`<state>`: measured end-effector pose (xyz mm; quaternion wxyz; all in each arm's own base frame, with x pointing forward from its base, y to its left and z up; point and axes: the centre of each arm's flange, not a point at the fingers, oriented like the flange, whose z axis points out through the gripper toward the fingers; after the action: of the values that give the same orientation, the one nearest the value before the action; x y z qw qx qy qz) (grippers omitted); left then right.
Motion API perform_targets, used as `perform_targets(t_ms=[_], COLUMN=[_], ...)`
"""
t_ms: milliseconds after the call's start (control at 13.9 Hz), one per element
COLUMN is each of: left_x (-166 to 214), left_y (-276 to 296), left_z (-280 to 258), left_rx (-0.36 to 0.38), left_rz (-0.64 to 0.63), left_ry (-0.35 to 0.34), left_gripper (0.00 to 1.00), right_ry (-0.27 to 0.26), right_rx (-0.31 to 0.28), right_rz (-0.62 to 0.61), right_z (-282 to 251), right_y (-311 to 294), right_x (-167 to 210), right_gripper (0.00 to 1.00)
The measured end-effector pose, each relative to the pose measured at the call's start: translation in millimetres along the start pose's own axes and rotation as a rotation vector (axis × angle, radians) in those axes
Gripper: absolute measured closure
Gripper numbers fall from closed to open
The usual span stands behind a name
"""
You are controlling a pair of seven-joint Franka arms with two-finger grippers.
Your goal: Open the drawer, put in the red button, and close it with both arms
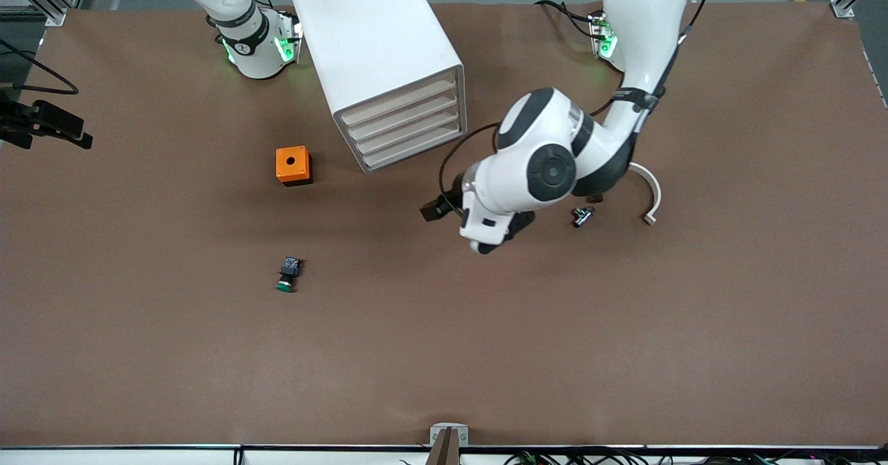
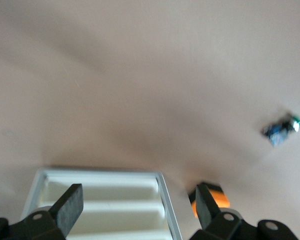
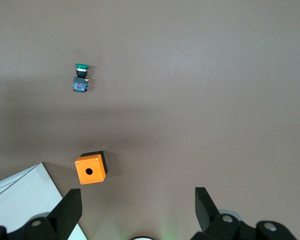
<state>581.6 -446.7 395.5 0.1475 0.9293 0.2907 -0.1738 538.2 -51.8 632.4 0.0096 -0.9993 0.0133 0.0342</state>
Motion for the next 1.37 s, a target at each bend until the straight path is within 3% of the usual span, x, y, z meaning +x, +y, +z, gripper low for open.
perform_targets(t_ms=[144, 431, 647, 934, 1366], left_x=[18, 46, 68, 110, 149], left_y=[-9, -57, -104, -179, -258], left_z=[-34, -131, -207, -275, -311], left_rx=[-0.023, 0.018, 0.003, 0.029, 0.203], left_rz=[-0.017, -0.073, -0.125, 0.03, 0.302], left_ry=[0.03, 0.072, 0.089, 0.097, 0.167], left_gripper=[0.0, 0.0, 0.0, 0.0, 0.0], right_ry=[0.014, 0.022, 0.037, 0.049, 0.067], right_rx=[0.0, 0.001, 0.003, 0.005, 0.004], right_rz=[0.0, 0.0, -0.001, -0.002, -0.003], right_z=[-6, -6, -1, -3, -6], right_y=[0, 0, 0, 0, 0], right_x=[-5, -8, -16, -25, -25], right_gripper=[0.0, 0.0, 0.0, 0.0, 0.0])
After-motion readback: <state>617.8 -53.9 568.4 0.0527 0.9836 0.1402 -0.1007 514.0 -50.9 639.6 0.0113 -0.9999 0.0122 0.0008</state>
